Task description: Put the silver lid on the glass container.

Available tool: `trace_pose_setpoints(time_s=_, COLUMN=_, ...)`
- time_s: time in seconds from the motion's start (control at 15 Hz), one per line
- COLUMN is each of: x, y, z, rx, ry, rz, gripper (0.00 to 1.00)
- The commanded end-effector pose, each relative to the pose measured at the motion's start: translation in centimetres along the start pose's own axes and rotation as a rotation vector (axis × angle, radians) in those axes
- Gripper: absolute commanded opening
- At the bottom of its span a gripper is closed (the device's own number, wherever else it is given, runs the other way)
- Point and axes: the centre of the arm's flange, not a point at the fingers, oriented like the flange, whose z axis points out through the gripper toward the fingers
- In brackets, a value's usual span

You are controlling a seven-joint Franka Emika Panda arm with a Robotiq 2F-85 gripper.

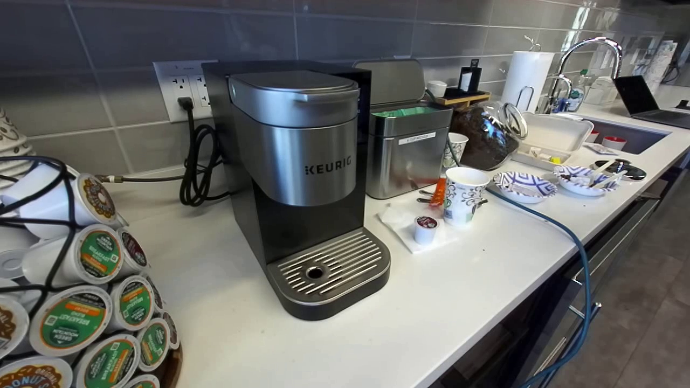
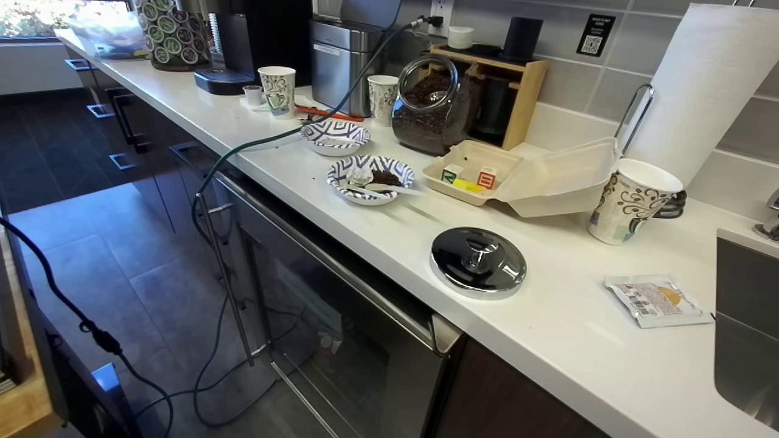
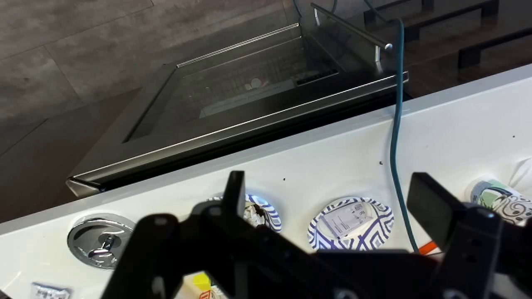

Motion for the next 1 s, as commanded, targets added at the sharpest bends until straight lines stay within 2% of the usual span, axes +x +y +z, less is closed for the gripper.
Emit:
trace_pose_setpoints(time_s=0.0, x=0.0, y=0.0, z=0.0, rx=0.000, ry=0.000, rz=0.000, gripper=1.00)
trace_pose_setpoints(time_s=0.13, x=1.0, y=0.1, z=0.0, rx=0.004, ry=0.010, rz=0.015, gripper=1.00)
trace_pose_setpoints(time_s=0.27, x=4.6, y=1.3, z=0.3, rx=0.009, ry=0.018, rz=0.101, gripper=1.00)
trace_pose_setpoints(time_s=0.47, x=10.6, y=3.9, z=0.7, rx=-0.070, ry=0.104, rz=0.208, gripper=1.00)
trace_pose_setpoints(time_s=0.6, x=13.9, y=5.3, z=1.3, rx=-0.106, ry=0.129, rz=0.228, gripper=1.00)
trace_pose_setpoints(time_s=0.8, x=18.3, y=8.8, z=2.8, rx=-0.137, ry=0.091, rz=0.159, gripper=1.00)
trace_pose_setpoints(time_s=0.93, x=20.7, y=11.8, z=3.7, rx=-0.178, ry=0.052, rz=0.172, gripper=1.00)
